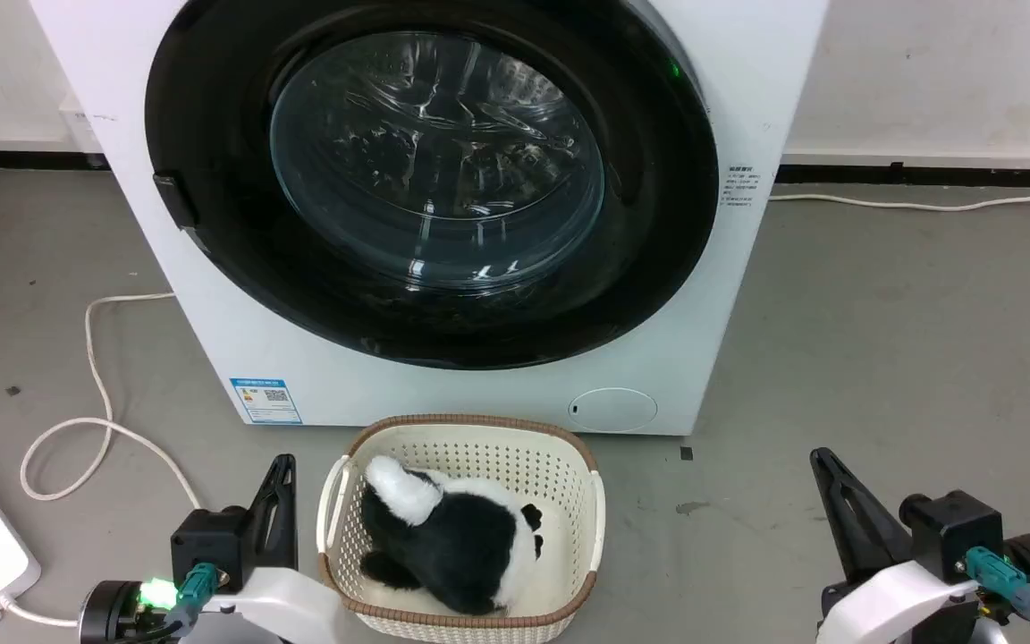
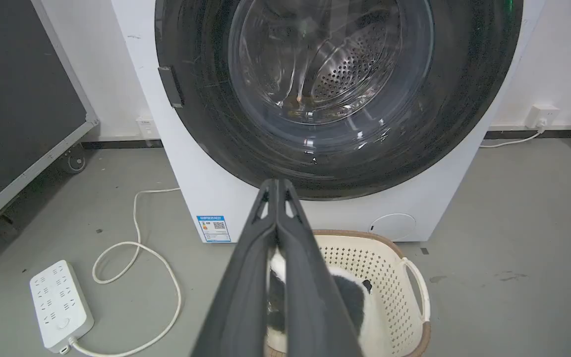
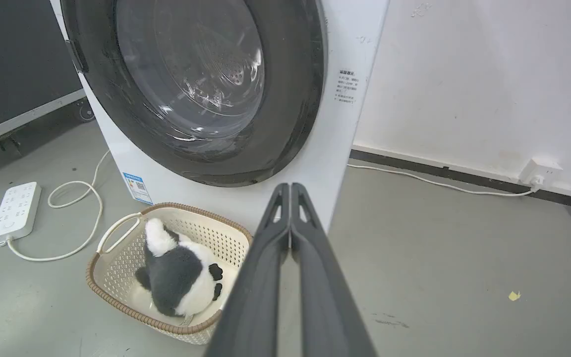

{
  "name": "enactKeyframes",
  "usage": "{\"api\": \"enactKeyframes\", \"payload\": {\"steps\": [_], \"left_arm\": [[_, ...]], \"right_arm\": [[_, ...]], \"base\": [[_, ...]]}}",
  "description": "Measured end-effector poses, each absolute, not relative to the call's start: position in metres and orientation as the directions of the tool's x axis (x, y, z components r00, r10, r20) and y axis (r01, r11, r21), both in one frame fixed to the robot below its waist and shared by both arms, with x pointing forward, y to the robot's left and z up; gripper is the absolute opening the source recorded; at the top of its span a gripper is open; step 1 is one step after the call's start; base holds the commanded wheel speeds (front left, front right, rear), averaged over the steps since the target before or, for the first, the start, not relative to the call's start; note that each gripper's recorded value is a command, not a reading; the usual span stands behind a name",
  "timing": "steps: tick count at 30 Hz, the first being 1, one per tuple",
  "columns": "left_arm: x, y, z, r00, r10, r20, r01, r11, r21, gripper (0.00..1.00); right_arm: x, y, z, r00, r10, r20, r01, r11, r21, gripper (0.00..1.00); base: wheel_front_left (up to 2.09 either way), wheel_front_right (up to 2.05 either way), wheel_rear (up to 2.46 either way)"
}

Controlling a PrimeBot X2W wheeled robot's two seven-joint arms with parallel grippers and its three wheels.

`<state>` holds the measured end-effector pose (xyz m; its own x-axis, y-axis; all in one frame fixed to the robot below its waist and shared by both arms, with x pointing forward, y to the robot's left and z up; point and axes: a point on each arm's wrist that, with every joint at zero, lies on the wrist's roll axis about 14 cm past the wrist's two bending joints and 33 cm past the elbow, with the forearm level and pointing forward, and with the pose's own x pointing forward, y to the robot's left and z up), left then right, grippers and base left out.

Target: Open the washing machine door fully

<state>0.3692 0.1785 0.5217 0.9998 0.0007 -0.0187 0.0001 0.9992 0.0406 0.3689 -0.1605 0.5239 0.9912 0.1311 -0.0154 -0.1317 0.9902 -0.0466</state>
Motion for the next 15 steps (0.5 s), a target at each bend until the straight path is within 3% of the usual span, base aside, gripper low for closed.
{"api": "enactKeyframes", "payload": {"steps": [15], "left_arm": [[0.3692, 0.1786, 0.5217, 1.0, 0.001, -0.019, 0.0, 0.999, 0.041, 0.0]], "right_arm": [[0.3689, -0.1604, 0.524, 0.991, 0.131, -0.015, -0.132, 0.99, -0.047, 0.0]], "base": [[0.0, 0.0, 0.0]]}}
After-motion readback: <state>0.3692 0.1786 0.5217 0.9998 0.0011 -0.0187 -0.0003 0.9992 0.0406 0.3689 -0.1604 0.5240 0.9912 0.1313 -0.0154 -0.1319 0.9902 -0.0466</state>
